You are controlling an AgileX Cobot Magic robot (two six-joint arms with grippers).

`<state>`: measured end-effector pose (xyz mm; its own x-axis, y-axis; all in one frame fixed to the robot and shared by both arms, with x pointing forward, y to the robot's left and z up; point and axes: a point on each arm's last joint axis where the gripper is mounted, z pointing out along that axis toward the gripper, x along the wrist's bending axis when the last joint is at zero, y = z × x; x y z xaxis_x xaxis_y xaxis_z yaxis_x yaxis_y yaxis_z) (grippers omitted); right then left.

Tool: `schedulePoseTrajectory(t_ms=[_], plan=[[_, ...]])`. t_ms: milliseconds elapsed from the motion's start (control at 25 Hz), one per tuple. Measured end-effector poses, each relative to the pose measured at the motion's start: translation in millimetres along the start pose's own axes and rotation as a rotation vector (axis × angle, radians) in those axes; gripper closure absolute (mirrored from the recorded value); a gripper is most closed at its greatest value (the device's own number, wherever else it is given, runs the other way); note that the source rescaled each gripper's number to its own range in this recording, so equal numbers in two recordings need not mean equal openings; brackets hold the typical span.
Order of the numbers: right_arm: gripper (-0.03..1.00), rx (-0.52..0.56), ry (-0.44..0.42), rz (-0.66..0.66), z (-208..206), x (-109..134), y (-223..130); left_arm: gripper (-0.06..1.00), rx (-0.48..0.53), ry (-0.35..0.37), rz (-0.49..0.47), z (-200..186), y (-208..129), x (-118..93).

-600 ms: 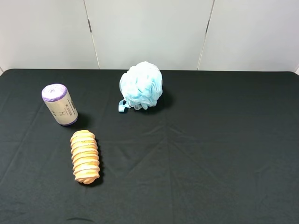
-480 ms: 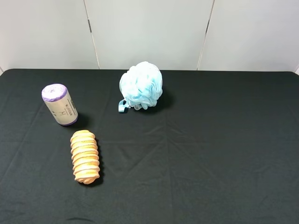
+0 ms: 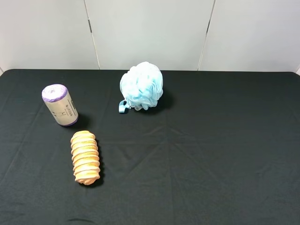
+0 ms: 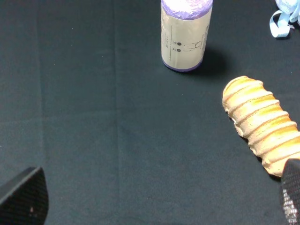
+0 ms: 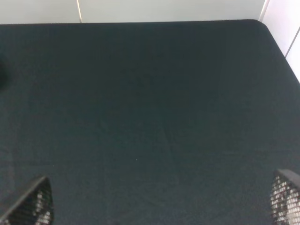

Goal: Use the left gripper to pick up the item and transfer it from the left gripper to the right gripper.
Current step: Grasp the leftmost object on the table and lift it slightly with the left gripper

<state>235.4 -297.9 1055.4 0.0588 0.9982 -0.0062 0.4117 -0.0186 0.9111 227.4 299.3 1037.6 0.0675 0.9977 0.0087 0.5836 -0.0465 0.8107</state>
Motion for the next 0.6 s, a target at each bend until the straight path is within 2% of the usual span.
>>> schedulePoseTrajectory(t_ms=[600], plan=[[-0.03, 0.001, 0.000, 0.000, 0.0, 0.0, -0.1, -0.03, -0.003, 0.000, 0.000, 0.0, 0.3, 0.0]])
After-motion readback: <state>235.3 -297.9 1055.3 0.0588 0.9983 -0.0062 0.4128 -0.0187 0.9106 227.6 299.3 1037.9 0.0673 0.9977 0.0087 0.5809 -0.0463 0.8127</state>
